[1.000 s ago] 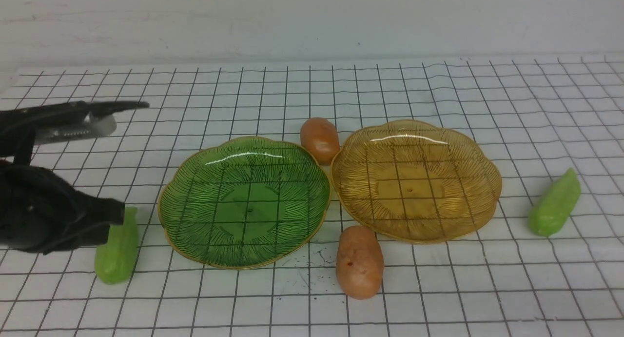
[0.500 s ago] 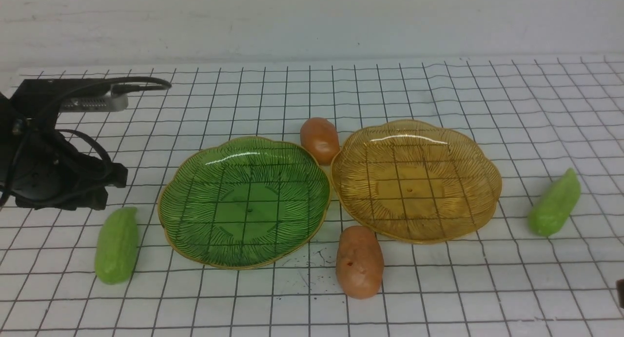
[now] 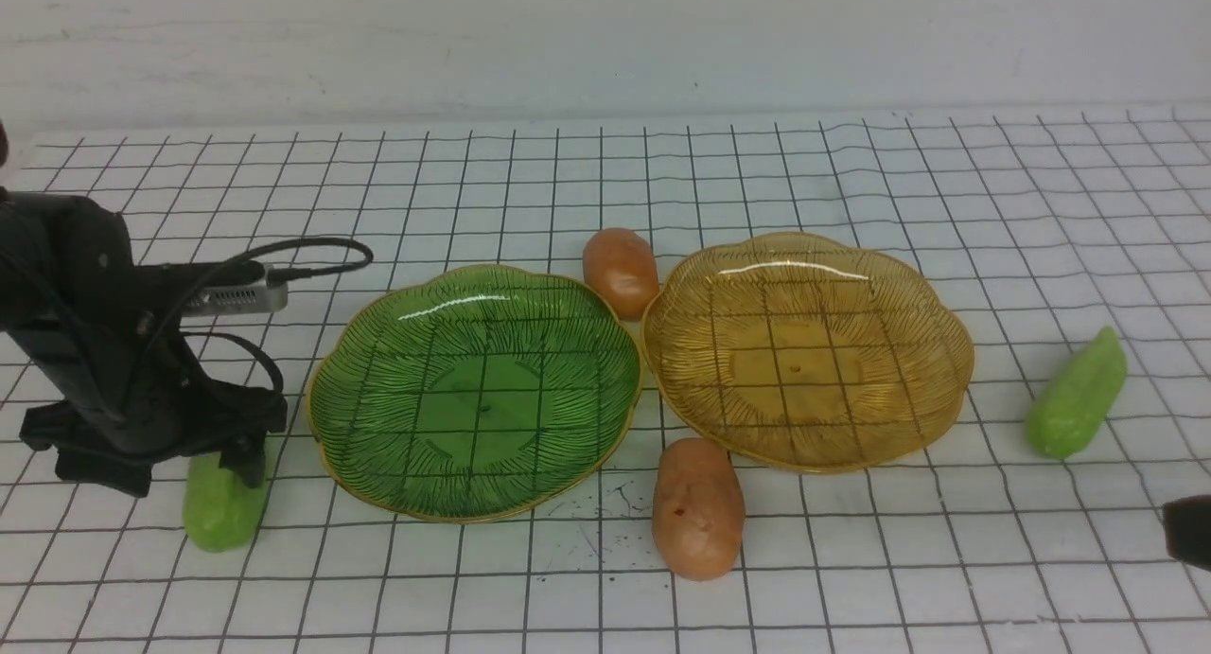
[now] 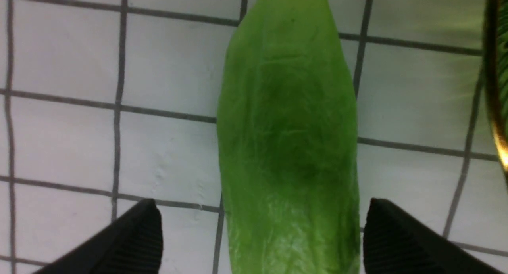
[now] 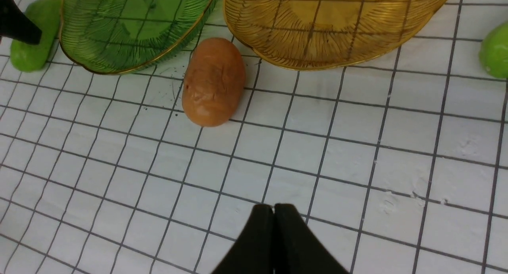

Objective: Put different types of vegetables on the plate.
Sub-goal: 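Move the green vegetable from the table onto the right plate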

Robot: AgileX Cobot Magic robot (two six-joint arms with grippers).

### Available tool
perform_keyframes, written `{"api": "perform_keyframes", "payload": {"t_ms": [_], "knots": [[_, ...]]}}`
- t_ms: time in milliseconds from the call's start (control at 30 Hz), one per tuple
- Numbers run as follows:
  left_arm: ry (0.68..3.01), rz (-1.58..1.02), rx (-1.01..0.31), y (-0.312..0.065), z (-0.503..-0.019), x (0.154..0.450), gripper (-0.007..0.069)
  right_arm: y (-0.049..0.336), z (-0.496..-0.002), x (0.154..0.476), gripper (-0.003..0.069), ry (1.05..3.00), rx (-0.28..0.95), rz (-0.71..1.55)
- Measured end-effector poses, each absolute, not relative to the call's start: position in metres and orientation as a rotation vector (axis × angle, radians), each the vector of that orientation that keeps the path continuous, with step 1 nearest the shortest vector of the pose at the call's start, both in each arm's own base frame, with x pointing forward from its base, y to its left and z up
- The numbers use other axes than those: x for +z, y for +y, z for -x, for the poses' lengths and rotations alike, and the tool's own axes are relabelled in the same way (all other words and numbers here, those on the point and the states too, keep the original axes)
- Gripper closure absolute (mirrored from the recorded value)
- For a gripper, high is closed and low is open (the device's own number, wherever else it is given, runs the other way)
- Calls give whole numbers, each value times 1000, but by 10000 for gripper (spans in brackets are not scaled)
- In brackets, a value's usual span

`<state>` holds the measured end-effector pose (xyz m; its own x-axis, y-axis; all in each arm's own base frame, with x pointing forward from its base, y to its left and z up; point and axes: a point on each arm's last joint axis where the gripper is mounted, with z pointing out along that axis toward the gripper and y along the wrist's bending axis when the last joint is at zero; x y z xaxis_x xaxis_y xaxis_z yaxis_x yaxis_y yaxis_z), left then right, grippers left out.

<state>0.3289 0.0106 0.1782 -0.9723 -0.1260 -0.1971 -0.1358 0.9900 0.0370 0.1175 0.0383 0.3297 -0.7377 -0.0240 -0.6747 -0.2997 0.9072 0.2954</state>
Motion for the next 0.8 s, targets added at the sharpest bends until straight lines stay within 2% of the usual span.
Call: {"api": "perform_keyframes", "payload": {"t_ms": [167,200,267,333,467,600,633,667,700,767,800], "knots": [[2973,197,80,11,-332,164,84,38,-118,330,674,2354,506,227],[2979,204,81,11,-333,162,158,38,-118,330,674,2354,506,227],[2983,204,86,11,-333,162,251,38,-118,330,674,2354,502,228],[2989,204,92,11,-333,165,249,37,-118,330,674,2354,491,229],[2984,199,110,12,-335,198,243,28,-122,327,674,2373,353,185],[2874,158,74,2,-333,256,243,8,-136,319,674,2426,151,9],[2815,132,33,-7,-334,274,243,1,-145,316,674,2437,99,-54],[2797,120,15,-11,-333,278,243,0,-145,315,674,2434,93,-74],[2709,50,-81,-33,-335,303,243,-8,-159,310,674,2456,45,-145],[2668,-7,-128,-46,-335,314,243,-12,-167,307,674,2473,41,-181],[2605,-137,-232,-81,-334,332,243,-17,-179,303,674,2506,45,-227]]}}
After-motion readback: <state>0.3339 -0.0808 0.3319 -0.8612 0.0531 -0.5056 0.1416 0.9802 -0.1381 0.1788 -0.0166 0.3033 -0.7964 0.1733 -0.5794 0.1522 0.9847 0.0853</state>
